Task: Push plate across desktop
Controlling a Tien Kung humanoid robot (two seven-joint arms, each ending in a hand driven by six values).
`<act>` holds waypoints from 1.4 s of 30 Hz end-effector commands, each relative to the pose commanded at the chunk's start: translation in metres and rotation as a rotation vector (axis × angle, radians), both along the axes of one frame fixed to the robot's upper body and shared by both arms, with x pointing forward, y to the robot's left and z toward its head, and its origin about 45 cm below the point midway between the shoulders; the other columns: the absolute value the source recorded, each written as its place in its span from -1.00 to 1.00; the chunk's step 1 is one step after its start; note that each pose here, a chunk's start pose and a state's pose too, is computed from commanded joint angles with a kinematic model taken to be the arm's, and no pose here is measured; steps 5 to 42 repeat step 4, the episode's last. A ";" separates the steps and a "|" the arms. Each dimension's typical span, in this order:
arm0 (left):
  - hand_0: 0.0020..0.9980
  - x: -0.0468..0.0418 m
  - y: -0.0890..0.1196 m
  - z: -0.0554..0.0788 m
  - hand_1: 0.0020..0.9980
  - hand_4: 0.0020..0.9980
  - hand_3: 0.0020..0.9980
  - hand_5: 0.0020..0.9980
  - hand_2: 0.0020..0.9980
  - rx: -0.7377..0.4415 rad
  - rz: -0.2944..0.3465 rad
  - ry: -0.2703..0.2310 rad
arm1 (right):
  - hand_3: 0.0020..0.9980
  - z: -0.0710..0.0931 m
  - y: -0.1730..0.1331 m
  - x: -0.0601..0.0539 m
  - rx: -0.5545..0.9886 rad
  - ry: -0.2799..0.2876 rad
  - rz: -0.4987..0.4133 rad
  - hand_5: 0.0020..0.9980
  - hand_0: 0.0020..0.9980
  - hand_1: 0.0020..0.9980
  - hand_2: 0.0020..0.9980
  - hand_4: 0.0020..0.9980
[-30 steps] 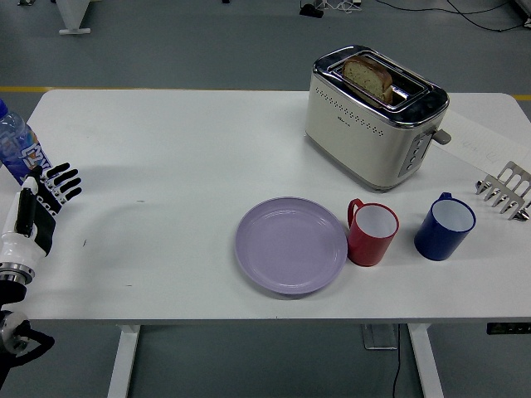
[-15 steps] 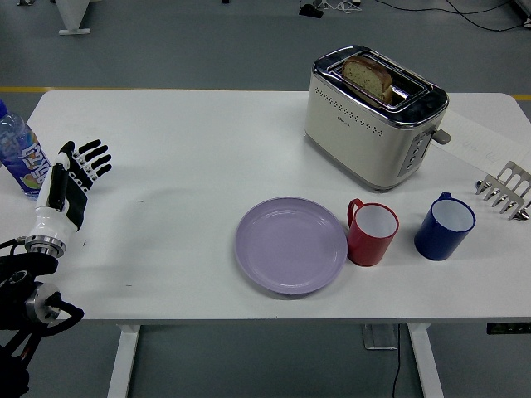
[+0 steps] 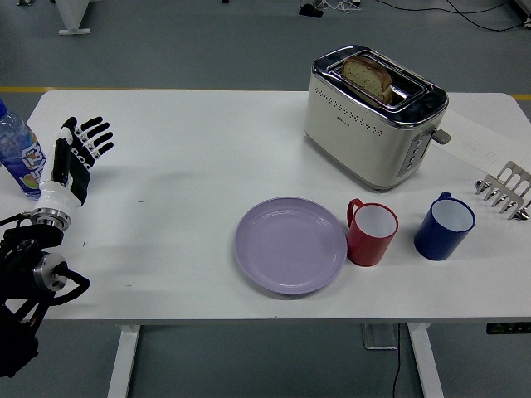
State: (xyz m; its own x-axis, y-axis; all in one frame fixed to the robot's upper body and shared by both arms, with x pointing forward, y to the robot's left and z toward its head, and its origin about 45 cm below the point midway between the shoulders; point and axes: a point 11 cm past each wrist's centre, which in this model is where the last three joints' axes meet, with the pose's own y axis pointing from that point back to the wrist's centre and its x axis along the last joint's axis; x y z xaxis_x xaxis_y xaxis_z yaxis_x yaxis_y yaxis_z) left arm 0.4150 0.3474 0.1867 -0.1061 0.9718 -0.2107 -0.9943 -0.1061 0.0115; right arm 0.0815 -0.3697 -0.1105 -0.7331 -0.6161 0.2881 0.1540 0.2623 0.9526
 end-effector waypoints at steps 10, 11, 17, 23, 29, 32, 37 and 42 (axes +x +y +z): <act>0.57 0.0055 0.001 -0.003 0.56 0.05 0.37 1.00 0.52 0.001 0.006 0.013 | 0.17 0.001 -0.001 0.003 -0.003 0.000 0.012 -0.03 0.10 -0.10 0.19 -0.41; 0.57 0.0055 0.001 -0.003 0.56 0.05 0.37 1.00 0.52 0.001 0.006 0.013 | 0.17 0.001 -0.001 0.003 -0.003 0.000 0.012 -0.03 0.10 -0.10 0.19 -0.41; 0.57 0.0055 0.001 -0.003 0.56 0.05 0.37 1.00 0.52 0.001 0.006 0.013 | 0.17 0.001 -0.001 0.003 -0.003 0.000 0.012 -0.03 0.10 -0.10 0.19 -0.41; 0.57 0.0055 0.001 -0.003 0.56 0.05 0.37 1.00 0.52 0.001 0.006 0.013 | 0.17 0.001 -0.001 0.003 -0.003 0.000 0.012 -0.03 0.10 -0.10 0.19 -0.41; 0.57 0.0055 0.001 -0.003 0.56 0.05 0.37 1.00 0.52 0.001 0.006 0.013 | 0.17 0.001 -0.001 0.003 -0.003 0.000 0.012 -0.03 0.10 -0.10 0.19 -0.41; 0.57 0.0055 0.001 -0.003 0.56 0.05 0.37 1.00 0.52 0.001 0.006 0.013 | 0.17 0.001 -0.001 0.003 -0.003 0.000 0.012 -0.03 0.10 -0.10 0.19 -0.41; 0.57 0.0055 0.001 -0.003 0.56 0.05 0.37 1.00 0.52 0.001 0.006 0.013 | 0.17 0.001 -0.001 0.003 -0.003 0.000 0.012 -0.03 0.10 -0.10 0.19 -0.41; 0.57 0.0055 0.001 -0.003 0.56 0.05 0.37 1.00 0.52 0.001 0.006 0.013 | 0.17 0.001 -0.001 0.003 -0.003 0.000 0.012 -0.03 0.10 -0.10 0.19 -0.41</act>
